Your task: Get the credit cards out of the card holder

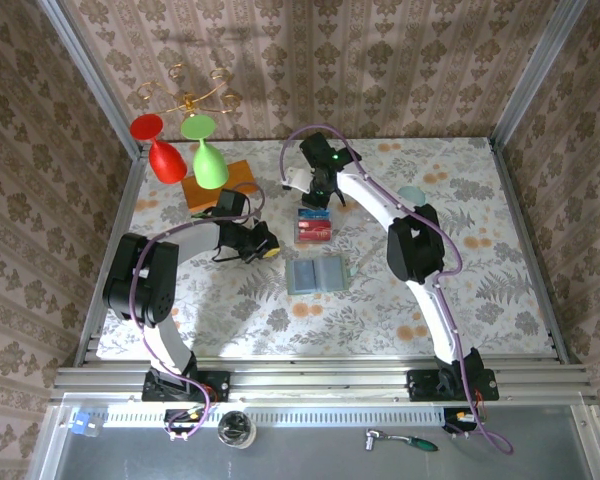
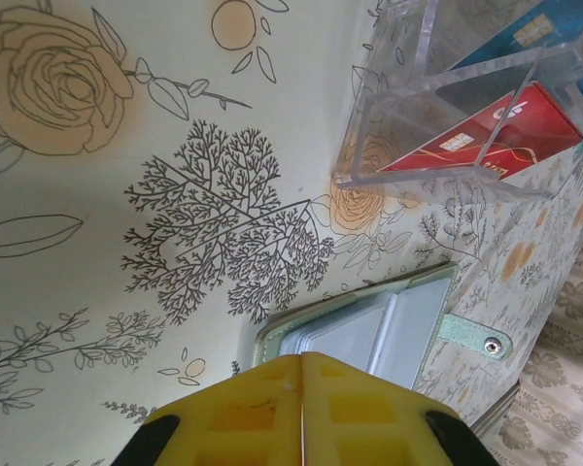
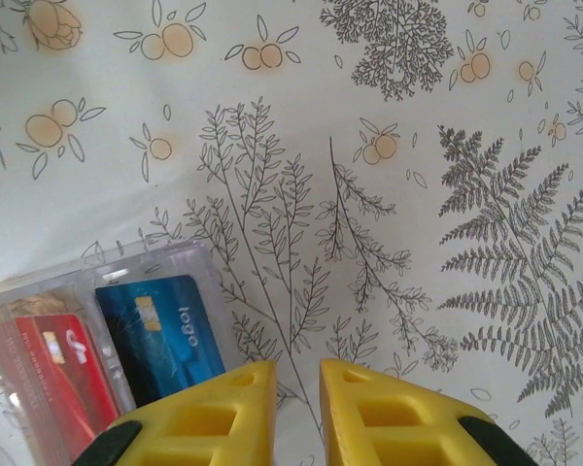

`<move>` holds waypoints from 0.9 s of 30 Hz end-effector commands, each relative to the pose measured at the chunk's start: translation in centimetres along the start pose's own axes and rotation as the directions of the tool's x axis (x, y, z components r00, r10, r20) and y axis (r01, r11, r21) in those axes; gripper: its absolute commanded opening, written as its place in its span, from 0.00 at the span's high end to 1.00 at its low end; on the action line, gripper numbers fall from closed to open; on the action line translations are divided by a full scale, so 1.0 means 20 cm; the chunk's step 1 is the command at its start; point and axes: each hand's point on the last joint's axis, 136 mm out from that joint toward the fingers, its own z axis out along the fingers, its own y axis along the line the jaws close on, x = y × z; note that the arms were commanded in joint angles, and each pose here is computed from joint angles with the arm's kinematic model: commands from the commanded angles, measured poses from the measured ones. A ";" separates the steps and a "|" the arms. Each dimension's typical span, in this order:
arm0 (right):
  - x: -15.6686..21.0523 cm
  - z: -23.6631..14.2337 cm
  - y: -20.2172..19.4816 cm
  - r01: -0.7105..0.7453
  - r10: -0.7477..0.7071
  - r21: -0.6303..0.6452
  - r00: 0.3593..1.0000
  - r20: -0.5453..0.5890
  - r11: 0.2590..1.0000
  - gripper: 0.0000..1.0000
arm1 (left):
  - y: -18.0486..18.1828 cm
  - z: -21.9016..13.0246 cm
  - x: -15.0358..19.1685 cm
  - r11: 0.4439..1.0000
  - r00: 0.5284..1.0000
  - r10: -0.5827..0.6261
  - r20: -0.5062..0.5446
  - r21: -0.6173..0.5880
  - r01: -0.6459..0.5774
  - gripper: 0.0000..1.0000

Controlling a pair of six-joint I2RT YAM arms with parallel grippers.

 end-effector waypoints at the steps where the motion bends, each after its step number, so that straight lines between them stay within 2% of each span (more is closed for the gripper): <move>1: -0.06 -0.16 -0.02 -0.009 0.008 0.056 1.000 0.029 0.998 0.78 | -0.02 -0.02 0.01 1.000 1.000 -0.004 0.001 0.020 0.004 0.90; 8: -0.03 -0.19 0.05 -0.041 0.039 0.049 0.999 0.028 0.998 0.78 | -0.03 0.01 0.02 1.000 1.000 0.006 -0.005 0.026 -0.006 0.90; 18: 0.06 -0.17 0.29 -0.042 0.042 0.016 0.999 -0.009 0.999 0.77 | -0.04 0.06 0.13 0.999 0.999 0.025 -0.034 0.026 -0.024 0.90; 25: 0.14 -0.13 0.39 -0.004 0.009 0.065 0.998 -0.070 0.998 0.66 | -0.01 0.09 0.21 0.999 0.999 0.023 -0.047 0.025 -0.022 0.90; 27: 0.17 -0.11 0.39 0.013 -0.004 0.095 0.995 -0.096 0.995 0.58 | 0.00 0.09 0.21 1.000 0.999 0.021 -0.047 0.024 -0.019 0.90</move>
